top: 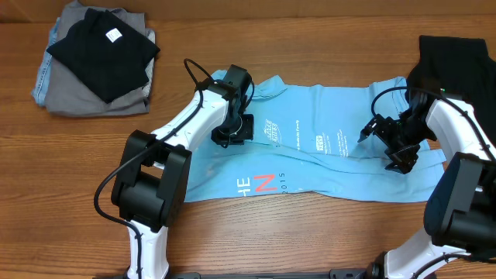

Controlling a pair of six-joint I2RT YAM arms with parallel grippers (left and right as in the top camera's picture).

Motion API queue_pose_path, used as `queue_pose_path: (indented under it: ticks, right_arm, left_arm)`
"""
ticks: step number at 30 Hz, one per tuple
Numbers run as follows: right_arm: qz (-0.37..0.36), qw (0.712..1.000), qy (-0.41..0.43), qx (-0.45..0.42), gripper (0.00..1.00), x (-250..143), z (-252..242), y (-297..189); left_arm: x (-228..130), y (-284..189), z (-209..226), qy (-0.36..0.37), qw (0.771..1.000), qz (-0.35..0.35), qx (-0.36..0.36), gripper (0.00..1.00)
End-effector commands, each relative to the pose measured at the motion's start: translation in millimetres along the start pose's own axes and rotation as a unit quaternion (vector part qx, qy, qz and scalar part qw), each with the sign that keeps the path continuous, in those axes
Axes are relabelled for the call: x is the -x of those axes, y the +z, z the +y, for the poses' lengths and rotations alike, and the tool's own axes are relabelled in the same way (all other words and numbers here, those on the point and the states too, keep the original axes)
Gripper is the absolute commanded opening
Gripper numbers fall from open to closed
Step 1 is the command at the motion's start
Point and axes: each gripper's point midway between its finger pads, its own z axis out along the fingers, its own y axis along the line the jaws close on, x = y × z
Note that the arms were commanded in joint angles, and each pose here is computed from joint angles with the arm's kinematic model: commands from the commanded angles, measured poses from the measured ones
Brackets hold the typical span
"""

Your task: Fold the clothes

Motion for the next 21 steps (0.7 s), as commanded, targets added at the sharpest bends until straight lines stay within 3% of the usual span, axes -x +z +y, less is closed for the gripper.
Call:
queue_pose_path:
  ticks: [1,21]
  right_arm:
    - [-0.006,1.000,-0.001,-0.002,1.00,-1,0,-2]
    - [-0.007,1.000,-0.002,-0.002,1.00,0,0,-2]
  left_arm:
    - [-4,7,6,-0.014,1.000,0.007,0.009,0.04]
    - [14,8,5,-0.009,0.999,-0.032,0.009,0.04]
